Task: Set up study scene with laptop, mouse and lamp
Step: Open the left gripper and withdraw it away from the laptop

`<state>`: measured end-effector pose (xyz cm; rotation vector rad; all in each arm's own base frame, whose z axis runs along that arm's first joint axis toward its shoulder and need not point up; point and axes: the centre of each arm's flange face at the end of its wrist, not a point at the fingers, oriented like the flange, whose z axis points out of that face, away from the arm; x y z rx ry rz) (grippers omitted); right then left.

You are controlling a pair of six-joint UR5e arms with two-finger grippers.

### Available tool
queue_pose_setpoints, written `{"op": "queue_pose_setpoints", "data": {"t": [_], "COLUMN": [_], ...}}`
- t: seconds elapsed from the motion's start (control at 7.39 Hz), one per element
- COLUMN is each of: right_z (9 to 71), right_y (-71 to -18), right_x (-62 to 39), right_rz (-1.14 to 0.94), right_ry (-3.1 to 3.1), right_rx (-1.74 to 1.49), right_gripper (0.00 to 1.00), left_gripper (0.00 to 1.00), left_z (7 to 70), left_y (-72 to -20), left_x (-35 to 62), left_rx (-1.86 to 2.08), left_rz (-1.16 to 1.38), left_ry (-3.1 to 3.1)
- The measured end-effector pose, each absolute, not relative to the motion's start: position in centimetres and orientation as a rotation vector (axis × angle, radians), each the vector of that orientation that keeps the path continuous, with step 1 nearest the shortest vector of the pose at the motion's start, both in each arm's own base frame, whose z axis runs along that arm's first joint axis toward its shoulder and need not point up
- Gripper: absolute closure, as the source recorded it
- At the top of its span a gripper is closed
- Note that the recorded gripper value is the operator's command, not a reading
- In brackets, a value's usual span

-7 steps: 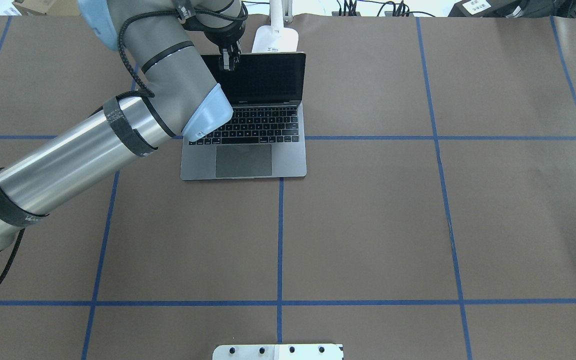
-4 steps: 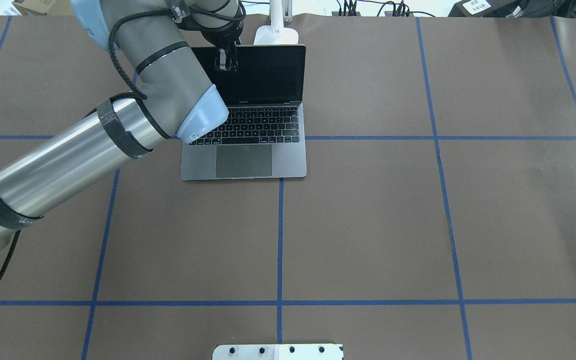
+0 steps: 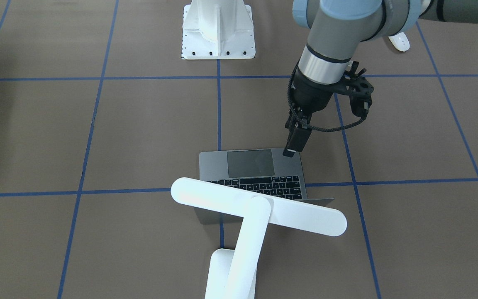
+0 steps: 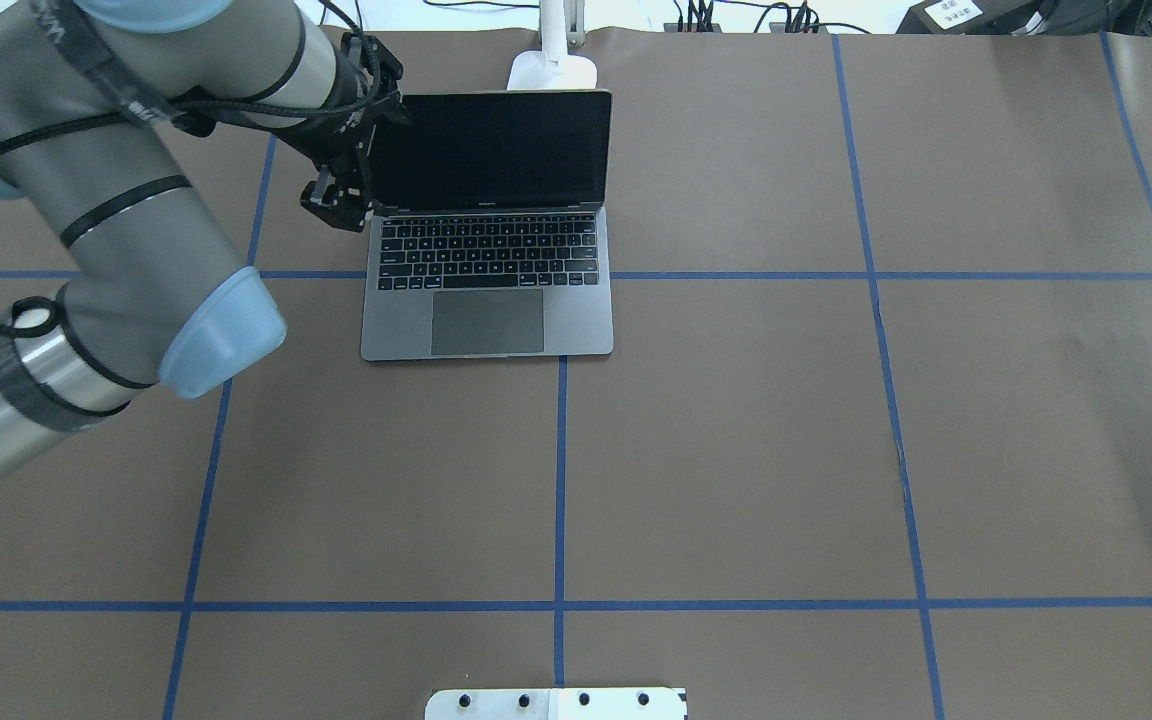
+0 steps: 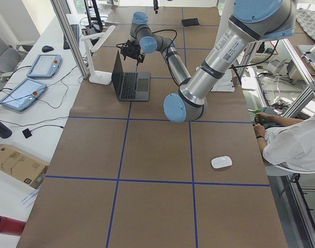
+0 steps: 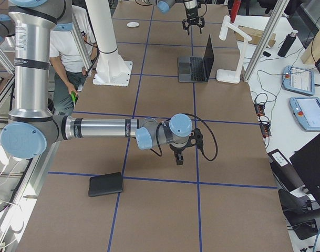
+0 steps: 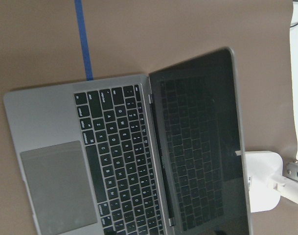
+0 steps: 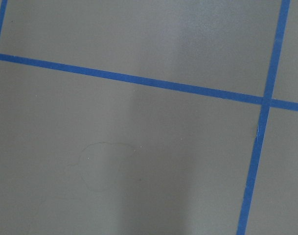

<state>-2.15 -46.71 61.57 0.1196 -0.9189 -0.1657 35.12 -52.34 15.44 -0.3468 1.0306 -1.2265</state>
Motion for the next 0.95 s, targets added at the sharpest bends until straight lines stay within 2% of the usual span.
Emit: {"op": "queue_pose_setpoints", "data": {"t": [0.41, 0.68, 0.95], "right_z": [61.4, 62.2, 64.5], "right_y": [-46.4, -45.6, -43.7], "right_x": [-2.1, -2.0, -1.4], "right_rz": [-0.188, -0.280, -0.417], "right_ry": [-0.925, -0.931, -0.930], "right_rx": [0.131, 0.160, 0.193], "right_gripper": [0.01, 0.01, 0.01], "left_gripper": [0.00, 0.00, 0.00], "left_z": [22.8, 27.3, 28.7], "left_y": [-45.1, -41.4, -39.9], "left_x": [29.1, 26.2, 25.0], "left_rx": [-0.131, -0.055, -0.021], "left_rz": [-0.784, -0.506, -0.389], "left_ry": [1.007, 0.958, 0.944]}}
